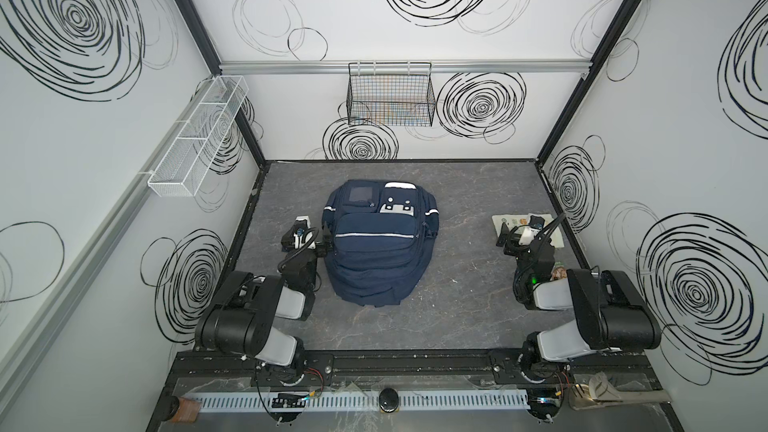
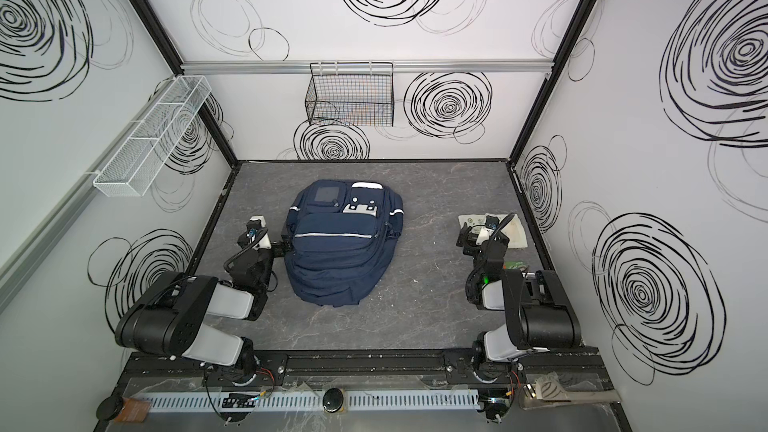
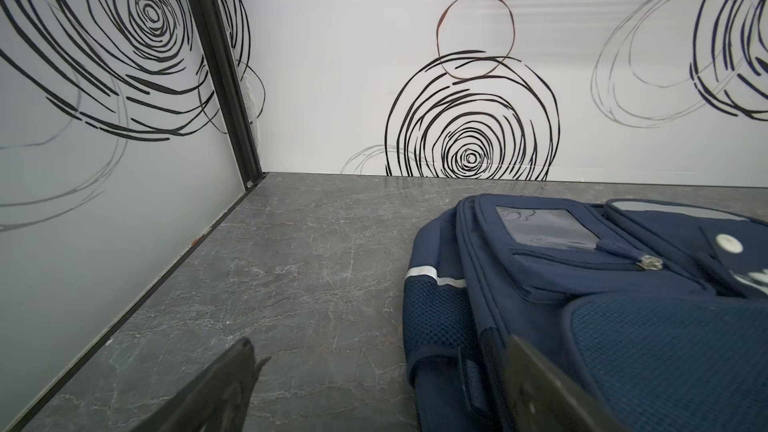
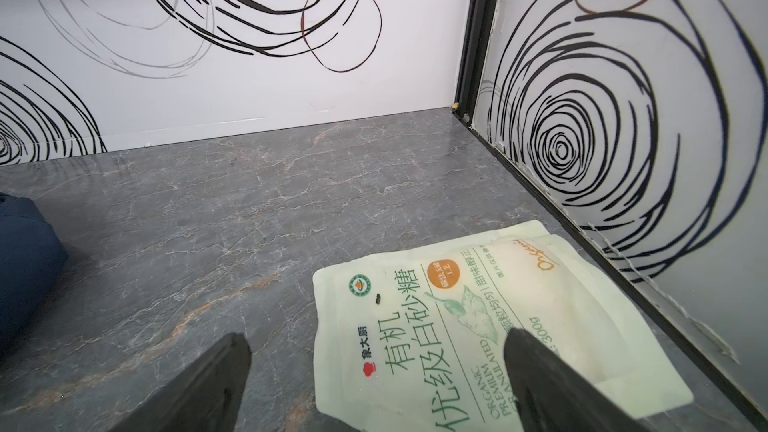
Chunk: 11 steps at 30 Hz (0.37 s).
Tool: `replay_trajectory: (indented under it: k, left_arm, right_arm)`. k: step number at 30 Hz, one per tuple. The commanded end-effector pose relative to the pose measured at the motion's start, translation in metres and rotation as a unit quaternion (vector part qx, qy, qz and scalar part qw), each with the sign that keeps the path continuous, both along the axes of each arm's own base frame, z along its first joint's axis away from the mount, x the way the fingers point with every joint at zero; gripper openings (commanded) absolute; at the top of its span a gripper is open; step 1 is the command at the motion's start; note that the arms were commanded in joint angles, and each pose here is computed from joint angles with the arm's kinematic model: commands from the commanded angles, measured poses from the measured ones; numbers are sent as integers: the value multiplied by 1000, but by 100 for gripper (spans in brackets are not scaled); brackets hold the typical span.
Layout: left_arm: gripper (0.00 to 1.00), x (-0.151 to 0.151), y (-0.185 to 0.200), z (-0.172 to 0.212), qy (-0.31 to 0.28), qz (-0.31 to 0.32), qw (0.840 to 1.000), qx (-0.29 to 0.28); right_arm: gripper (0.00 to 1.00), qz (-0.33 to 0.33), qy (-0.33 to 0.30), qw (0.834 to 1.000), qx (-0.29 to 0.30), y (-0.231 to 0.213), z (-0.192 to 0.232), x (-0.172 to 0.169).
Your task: Pack the student bag
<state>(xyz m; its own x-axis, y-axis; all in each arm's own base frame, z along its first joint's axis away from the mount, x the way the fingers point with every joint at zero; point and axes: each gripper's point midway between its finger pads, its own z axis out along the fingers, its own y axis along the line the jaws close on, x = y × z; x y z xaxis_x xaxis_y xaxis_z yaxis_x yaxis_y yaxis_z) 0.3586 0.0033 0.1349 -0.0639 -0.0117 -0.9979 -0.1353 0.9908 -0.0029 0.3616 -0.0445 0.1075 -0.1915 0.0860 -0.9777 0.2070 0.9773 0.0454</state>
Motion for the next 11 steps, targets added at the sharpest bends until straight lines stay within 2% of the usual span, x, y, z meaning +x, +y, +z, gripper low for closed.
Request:
replay_trajectory:
  k: [1,5,11]
  left_arm:
    - [96,2,4,18,-31,8,999,3]
    - [96,6,4,15,-23,-11,1000,-8]
    - [96,3,4,18,-31,2,999,-4]
  right_arm:
    - [100,2,-20,1000,0,1,13,5]
    - [100,2,-19,1000,1,1,13,5]
    - [100,2,-19,1000,1,1,13,4]
